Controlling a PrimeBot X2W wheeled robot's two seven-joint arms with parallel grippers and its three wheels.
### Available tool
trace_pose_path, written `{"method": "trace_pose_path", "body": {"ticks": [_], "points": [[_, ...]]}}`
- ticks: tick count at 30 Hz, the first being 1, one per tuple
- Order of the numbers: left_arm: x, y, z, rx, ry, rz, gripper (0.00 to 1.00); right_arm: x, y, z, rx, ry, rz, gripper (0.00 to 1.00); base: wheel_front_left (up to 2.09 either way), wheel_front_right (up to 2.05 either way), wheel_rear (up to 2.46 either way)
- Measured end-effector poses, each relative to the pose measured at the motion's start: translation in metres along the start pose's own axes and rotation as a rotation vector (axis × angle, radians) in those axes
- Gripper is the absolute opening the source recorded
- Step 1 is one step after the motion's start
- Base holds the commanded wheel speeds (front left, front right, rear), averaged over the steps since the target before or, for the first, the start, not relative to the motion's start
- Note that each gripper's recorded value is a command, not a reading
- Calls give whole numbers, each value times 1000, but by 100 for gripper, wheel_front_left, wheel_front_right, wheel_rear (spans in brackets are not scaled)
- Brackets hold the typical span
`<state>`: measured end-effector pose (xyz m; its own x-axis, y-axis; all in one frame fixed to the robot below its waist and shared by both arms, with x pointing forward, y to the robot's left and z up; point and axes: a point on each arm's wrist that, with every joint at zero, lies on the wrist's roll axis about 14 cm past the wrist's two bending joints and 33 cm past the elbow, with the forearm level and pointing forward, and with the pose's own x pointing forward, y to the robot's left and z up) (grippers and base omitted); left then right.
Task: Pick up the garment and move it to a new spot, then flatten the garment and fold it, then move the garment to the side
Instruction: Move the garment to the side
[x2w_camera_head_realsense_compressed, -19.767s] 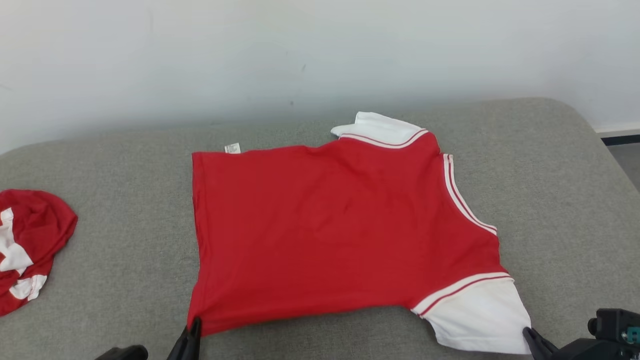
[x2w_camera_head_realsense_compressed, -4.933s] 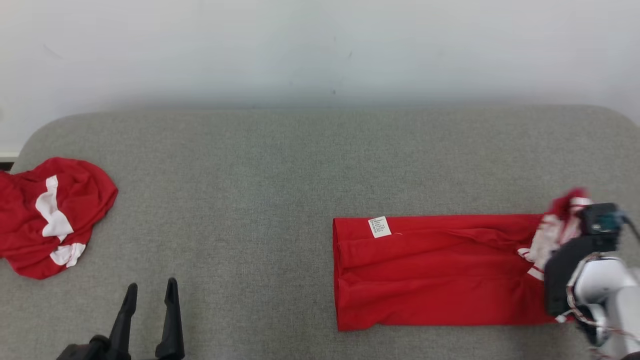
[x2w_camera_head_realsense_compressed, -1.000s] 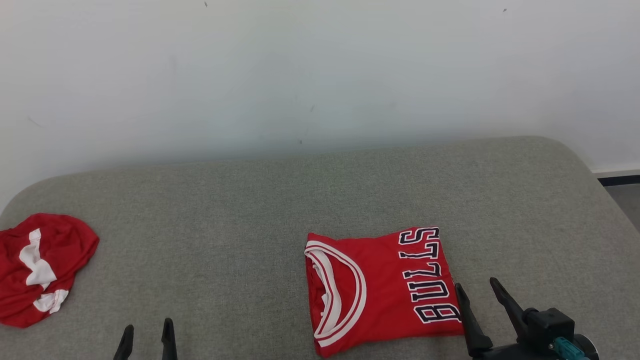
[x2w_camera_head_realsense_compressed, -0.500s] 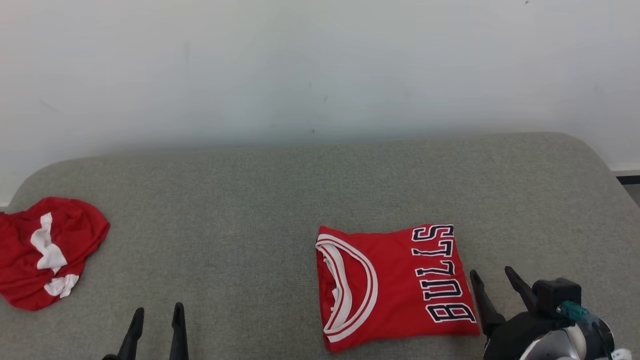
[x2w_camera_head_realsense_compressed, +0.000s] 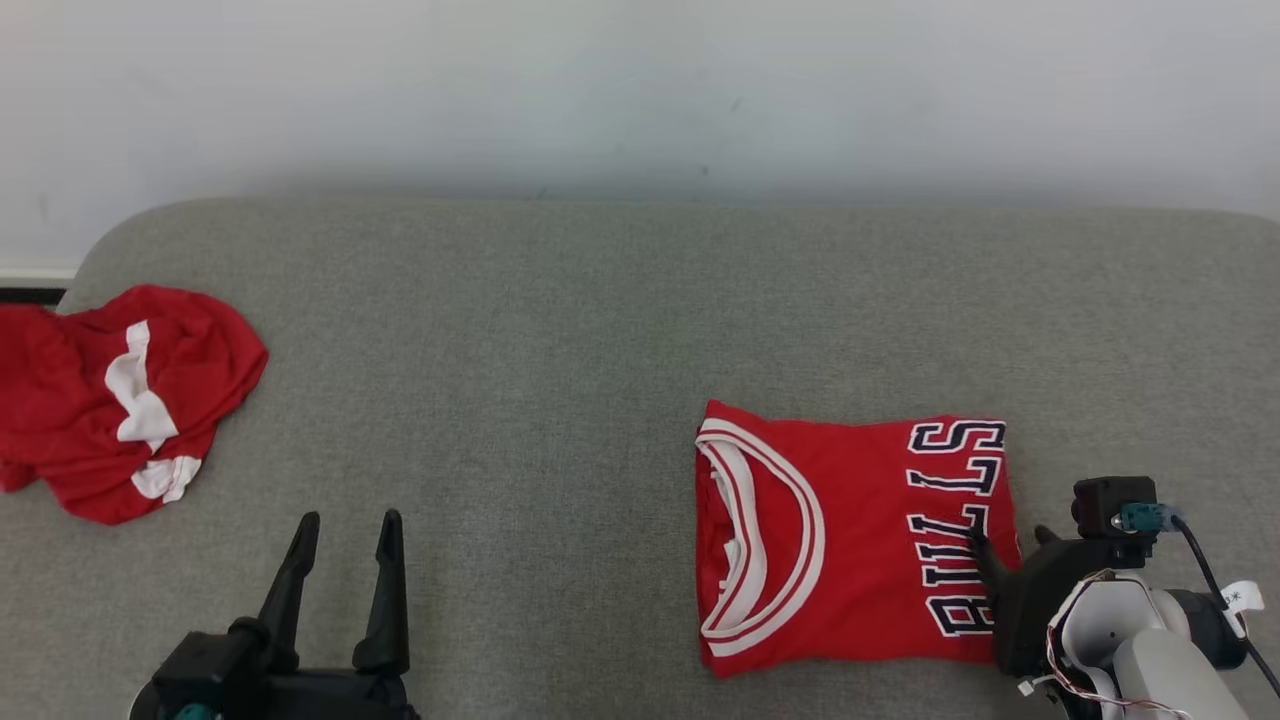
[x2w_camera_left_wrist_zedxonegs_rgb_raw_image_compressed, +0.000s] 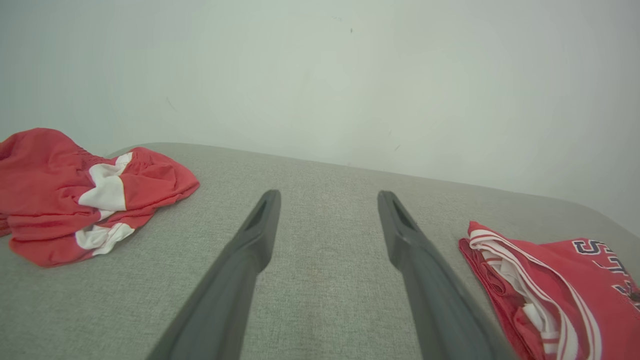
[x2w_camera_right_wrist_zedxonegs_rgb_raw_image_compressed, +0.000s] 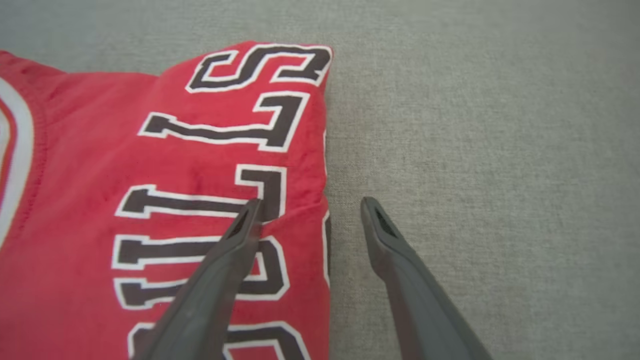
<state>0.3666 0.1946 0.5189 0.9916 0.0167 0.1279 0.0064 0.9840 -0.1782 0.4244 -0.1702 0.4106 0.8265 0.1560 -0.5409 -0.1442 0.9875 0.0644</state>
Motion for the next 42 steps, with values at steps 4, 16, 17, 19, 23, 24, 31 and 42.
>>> {"method": "trace_pose_path", "body": {"ticks": [4, 16, 17, 19, 23, 24, 31, 42], "points": [[6, 5, -2, 1, 4, 10, 100, 15, 5, -23, 14, 110, 10, 100, 0, 0, 0], [12, 12, -13, 2, 36, 35, 100, 32, 8, -27, -135, 203, 58, 0, 0, 0, 0], [13, 11, -13, 1, 33, 32, 100, 32, 7, -24, -156, 201, 59, 0, 0, 0, 0], [16, 8, -12, -1, 29, 24, 100, 32, 3, -16, -187, 188, 53, 0, 0, 0, 0], [23, 2, -10, -1, 16, 5, 100, 30, -14, 6, -242, 151, 22, 0, 0, 0, 0], [26, -1, -10, -2, 12, -3, 100, 29, -21, 14, -256, 138, 6, 0, 0, 0, 0], [50, -39, -13, -14, -5, -119, 100, 14, -94, 63, -242, 19, -162, 0, 0, 0, 0], [94, -99, -36, -37, -6, -309, 100, -21, -202, 90, -236, -61, -435, 0, 0, 0, 0]]}}
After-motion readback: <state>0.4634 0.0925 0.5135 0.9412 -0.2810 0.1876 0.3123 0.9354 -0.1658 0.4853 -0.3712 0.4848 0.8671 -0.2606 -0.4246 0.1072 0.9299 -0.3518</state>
